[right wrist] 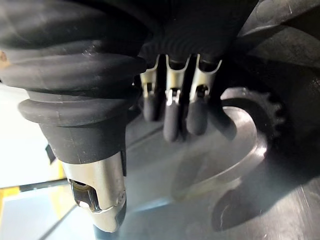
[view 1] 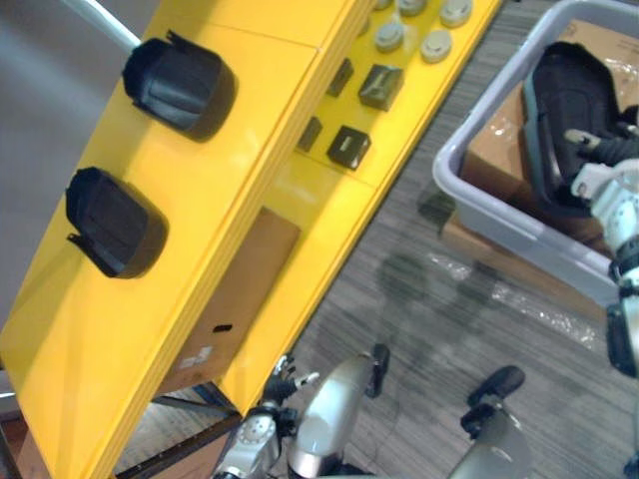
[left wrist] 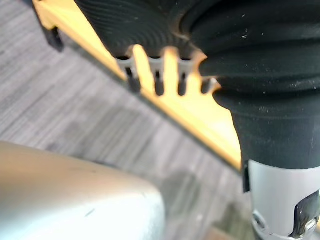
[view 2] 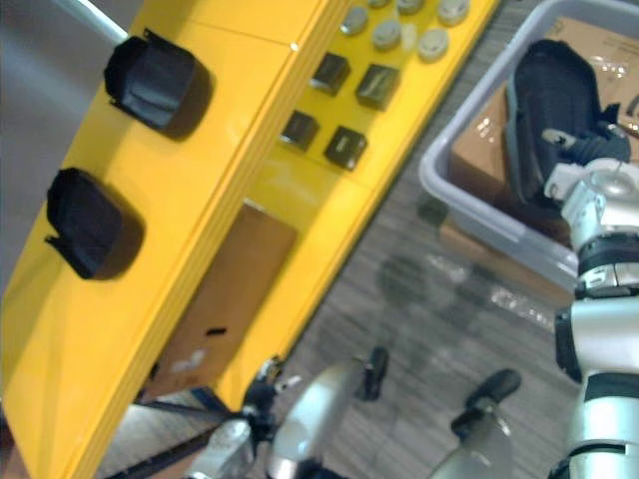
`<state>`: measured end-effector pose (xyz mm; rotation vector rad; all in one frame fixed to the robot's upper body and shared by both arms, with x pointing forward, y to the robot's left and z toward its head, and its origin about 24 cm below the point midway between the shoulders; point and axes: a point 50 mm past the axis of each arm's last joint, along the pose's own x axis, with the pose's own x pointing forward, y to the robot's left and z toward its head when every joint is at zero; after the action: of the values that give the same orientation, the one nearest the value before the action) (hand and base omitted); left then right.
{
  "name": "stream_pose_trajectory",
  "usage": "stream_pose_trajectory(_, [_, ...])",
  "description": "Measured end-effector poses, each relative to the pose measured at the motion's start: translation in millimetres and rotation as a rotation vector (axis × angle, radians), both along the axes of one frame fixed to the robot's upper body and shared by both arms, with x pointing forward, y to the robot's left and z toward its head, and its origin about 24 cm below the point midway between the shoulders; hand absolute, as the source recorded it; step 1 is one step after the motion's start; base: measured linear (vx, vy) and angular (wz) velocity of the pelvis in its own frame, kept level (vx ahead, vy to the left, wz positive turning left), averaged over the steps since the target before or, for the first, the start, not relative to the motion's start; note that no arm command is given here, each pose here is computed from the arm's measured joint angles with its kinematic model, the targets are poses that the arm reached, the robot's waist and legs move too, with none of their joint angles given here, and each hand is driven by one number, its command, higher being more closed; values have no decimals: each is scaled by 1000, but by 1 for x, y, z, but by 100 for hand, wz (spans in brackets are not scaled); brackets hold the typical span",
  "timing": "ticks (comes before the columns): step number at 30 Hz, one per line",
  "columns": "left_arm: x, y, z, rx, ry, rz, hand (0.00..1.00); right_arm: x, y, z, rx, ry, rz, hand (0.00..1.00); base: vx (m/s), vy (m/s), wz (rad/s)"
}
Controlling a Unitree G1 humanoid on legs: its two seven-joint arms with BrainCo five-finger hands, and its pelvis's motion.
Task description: Walk over and take plastic housings, then place them on the shelf
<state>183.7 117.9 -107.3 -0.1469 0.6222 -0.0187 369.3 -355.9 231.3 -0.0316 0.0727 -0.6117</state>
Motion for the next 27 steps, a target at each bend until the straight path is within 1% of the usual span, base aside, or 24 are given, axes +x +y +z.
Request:
stream_pose_trajectory(9, [3,10,2,26,-18,50,0,1,3,-8,26,70,86,0,-30,21,-7])
stream_pose_trajectory(14, [4,15,3,37,-21,60,0,1,3,-13,-87,61,171,0,-49,43,-7])
stream_pose_trajectory(16, [5,19,3,48,-22,67,0,1,5,-7,-165,-6,194,0,-40,46,-6])
stream_pose_trajectory(20, [0,28,-1,79,10,71,0,3,18,17,-260,-160,251,0,-12,25,-4])
stream_pose_trajectory(27, [-2,29,-2,83,17,73,0,-1,30,51,-362,-381,281,0,-7,13,0])
